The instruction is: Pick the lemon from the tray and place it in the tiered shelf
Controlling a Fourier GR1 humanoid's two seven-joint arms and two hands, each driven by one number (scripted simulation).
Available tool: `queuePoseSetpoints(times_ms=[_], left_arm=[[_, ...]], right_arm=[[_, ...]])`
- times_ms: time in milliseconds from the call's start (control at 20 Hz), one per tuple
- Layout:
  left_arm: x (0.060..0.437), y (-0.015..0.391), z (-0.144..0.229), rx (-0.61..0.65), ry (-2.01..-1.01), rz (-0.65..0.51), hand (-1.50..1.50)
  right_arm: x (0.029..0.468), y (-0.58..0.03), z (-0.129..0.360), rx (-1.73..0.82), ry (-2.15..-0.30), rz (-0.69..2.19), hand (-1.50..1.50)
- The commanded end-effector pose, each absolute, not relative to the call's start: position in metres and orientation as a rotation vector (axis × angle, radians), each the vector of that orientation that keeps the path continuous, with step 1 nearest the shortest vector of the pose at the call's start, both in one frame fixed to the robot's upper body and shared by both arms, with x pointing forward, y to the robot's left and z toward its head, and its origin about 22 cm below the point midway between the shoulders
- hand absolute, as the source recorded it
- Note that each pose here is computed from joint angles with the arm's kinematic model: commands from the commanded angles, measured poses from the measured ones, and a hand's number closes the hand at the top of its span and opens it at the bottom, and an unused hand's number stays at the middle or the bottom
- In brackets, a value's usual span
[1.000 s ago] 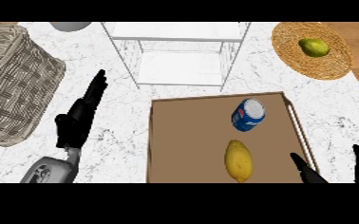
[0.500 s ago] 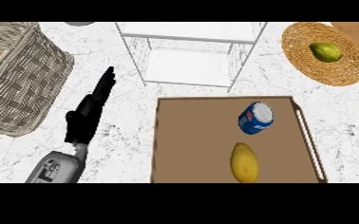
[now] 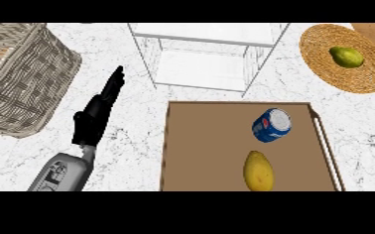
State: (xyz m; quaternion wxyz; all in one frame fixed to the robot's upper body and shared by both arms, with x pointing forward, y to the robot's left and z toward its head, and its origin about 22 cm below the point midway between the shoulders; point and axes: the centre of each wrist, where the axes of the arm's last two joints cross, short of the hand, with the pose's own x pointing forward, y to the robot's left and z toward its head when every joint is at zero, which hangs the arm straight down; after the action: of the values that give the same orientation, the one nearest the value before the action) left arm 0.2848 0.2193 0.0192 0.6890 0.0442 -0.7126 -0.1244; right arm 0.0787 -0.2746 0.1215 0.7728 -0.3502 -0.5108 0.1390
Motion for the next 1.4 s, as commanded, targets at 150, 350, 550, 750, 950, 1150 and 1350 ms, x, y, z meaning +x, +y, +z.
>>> queuePoseSetpoints(times_ms=[150, 350, 550, 750, 950, 1150, 1350], left_arm=[[0.289, 0.218, 0.016, 0.090, -1.587, -0.282, 0.00], [0.281, 0.218, 0.010, 0.087, -1.580, -0.292, 0.00], [0.282, 0.221, 0.019, 0.080, -1.580, -0.274, 0.00], [0.283, 0.216, 0.020, 0.087, -1.586, -0.283, 0.00], [0.287, 0.216, 0.031, 0.102, -1.589, -0.273, 0.00], [0.293, 0.215, 0.021, 0.103, -1.587, -0.260, 0.00], [0.281, 0.223, 0.008, 0.091, -1.567, -0.268, 0.00]], right_arm=[[0.086, -0.251, 0.172, -0.810, -0.967, 0.420, -1.50], [0.097, -0.243, 0.178, -0.826, -0.954, 0.395, -1.50], [0.107, -0.236, 0.186, -0.838, -0.948, 0.400, -1.50], [0.113, -0.230, 0.182, -0.859, -0.945, 0.408, -1.50], [0.128, -0.227, 0.176, -0.865, -0.936, 0.381, -1.50], [0.137, -0.219, 0.165, -0.865, -0.921, 0.410, -1.50], [0.141, -0.210, 0.152, -0.852, -0.923, 0.413, -1.50]])
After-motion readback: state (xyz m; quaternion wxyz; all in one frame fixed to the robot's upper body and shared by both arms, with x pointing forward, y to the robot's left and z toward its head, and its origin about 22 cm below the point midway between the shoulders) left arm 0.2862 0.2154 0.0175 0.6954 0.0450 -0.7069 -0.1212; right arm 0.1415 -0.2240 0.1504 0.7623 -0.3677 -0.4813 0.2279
